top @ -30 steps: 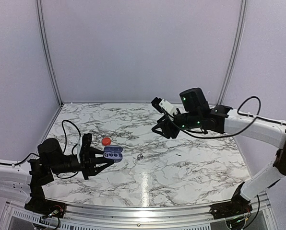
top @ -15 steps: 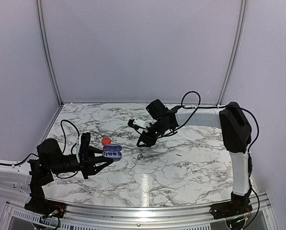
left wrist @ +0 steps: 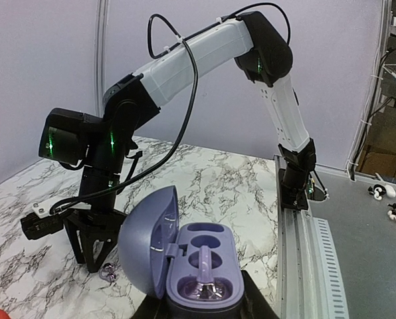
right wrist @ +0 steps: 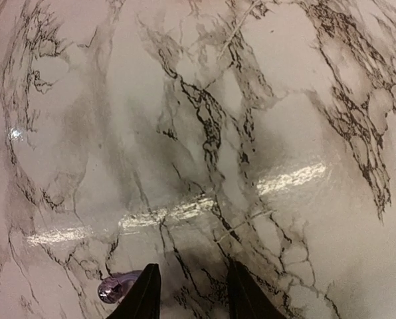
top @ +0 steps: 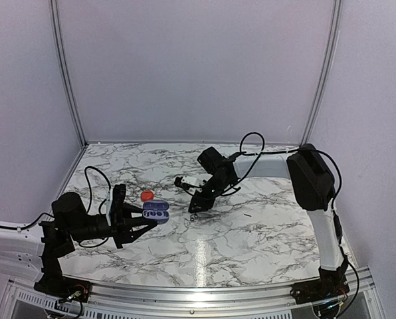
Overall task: Insert the wireless bluetooth earbuds into the charging case
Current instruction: Move the right earbud to the center of the board.
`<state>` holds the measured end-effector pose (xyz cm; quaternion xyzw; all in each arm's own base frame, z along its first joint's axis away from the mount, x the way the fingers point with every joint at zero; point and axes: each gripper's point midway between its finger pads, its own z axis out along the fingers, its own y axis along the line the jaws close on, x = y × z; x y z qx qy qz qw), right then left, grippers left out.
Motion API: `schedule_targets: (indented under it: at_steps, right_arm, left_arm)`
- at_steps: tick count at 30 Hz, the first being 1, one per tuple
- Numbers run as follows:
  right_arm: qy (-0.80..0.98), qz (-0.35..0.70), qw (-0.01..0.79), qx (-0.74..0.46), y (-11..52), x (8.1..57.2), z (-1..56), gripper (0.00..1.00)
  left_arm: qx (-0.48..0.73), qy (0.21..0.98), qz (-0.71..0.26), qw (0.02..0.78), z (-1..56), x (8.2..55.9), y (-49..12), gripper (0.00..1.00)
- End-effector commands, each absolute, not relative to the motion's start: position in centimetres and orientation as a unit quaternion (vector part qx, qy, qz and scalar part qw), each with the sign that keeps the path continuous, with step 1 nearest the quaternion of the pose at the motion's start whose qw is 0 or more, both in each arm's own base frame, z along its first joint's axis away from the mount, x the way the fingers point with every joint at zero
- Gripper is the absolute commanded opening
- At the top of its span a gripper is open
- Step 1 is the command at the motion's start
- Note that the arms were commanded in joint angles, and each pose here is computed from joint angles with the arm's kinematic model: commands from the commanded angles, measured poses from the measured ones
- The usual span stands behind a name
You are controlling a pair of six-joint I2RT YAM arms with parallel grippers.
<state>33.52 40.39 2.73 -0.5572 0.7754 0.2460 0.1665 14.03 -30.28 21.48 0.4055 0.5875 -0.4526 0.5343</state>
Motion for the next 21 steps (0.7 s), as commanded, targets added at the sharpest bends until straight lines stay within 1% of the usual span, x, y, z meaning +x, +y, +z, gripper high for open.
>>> schedule_targets:
  at_steps: [1, 14, 21]
  right_arm:
    - [0.779, 0.252, 0.136, -0.558, 38.9, 31.6, 2.3, 0.35]
    - [0.777, 0.264, 0.127, -0.558, 37.5, 29.2, 3.5, 0.35]
    - [0.767, 0.281, 0.103, -0.567, 37.2, 27.2, 3.4, 0.37]
  left_arm:
    - [0.404, 0.569, -0.462, 0.547, 22.5, 13.9, -30.2, 0.0]
    - [0.407, 0.567, -0.464, 0.544, 22.4, 13.8, -30.5, 0.0]
    - [0.409, 0.568, -0.464, 0.542, 22.2, 13.8, -30.6, 0.0]
